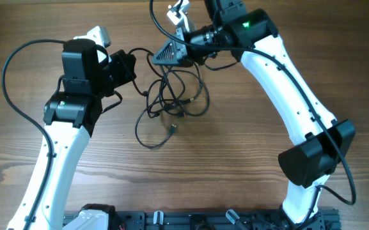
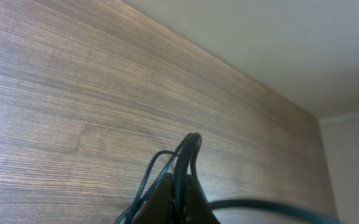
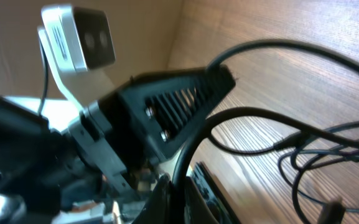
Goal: Untangle cables
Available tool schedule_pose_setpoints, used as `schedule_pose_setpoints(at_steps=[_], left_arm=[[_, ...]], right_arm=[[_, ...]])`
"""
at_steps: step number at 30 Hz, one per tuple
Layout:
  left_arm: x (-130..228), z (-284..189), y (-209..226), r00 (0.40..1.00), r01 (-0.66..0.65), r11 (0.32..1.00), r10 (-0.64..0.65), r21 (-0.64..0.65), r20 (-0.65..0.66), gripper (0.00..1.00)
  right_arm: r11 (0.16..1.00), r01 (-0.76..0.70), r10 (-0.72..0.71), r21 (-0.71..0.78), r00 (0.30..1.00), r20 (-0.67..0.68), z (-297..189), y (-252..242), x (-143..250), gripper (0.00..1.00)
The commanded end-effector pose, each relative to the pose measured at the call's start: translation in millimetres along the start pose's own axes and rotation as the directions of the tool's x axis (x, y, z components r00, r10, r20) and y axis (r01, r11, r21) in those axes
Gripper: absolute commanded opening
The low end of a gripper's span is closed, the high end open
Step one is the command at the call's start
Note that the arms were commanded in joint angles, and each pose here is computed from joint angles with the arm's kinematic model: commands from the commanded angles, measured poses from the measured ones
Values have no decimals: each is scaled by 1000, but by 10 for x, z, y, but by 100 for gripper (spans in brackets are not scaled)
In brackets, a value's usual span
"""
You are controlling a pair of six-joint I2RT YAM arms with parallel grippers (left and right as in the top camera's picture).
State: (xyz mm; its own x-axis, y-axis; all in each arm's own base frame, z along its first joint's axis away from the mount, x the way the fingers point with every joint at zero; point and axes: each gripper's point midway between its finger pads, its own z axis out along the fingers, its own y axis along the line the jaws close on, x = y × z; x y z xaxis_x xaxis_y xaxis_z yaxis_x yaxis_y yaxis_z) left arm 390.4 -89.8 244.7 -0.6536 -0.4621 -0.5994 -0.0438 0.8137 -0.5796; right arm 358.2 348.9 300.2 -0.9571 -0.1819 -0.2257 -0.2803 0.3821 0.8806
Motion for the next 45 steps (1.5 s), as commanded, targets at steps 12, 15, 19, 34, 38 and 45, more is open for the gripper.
schedule_pose_setpoints(at_steps=[12,15,19,34,38,45], left_arm=[[-96,-36,89,998,-20,998,23,-65,57,4],[-82,-9,107,999,-18,997,21,-70,49,4],[-82,-8,108,999,-17,997,21,-70,49,4],[-52,-98,-186,1000,-24,997,22,75,22,4],[-140,-440,-627,998,46,962,-59,269,39,4],[-425,-872,-748,972,47,956,-111,291,209,4]], right_arm=[[993,-92,102,73,984,-146,-206,-280,461,4],[993,-73,53,-97,978,-203,-231,7,558,4],[972,-111,68,-209,976,-206,-249,225,464,4],[934,-317,254,168,915,314,-179,-442,-528,4],[919,-329,232,219,897,375,-197,-534,-592,5],[939,-280,201,199,918,342,2,-351,-532,4]])
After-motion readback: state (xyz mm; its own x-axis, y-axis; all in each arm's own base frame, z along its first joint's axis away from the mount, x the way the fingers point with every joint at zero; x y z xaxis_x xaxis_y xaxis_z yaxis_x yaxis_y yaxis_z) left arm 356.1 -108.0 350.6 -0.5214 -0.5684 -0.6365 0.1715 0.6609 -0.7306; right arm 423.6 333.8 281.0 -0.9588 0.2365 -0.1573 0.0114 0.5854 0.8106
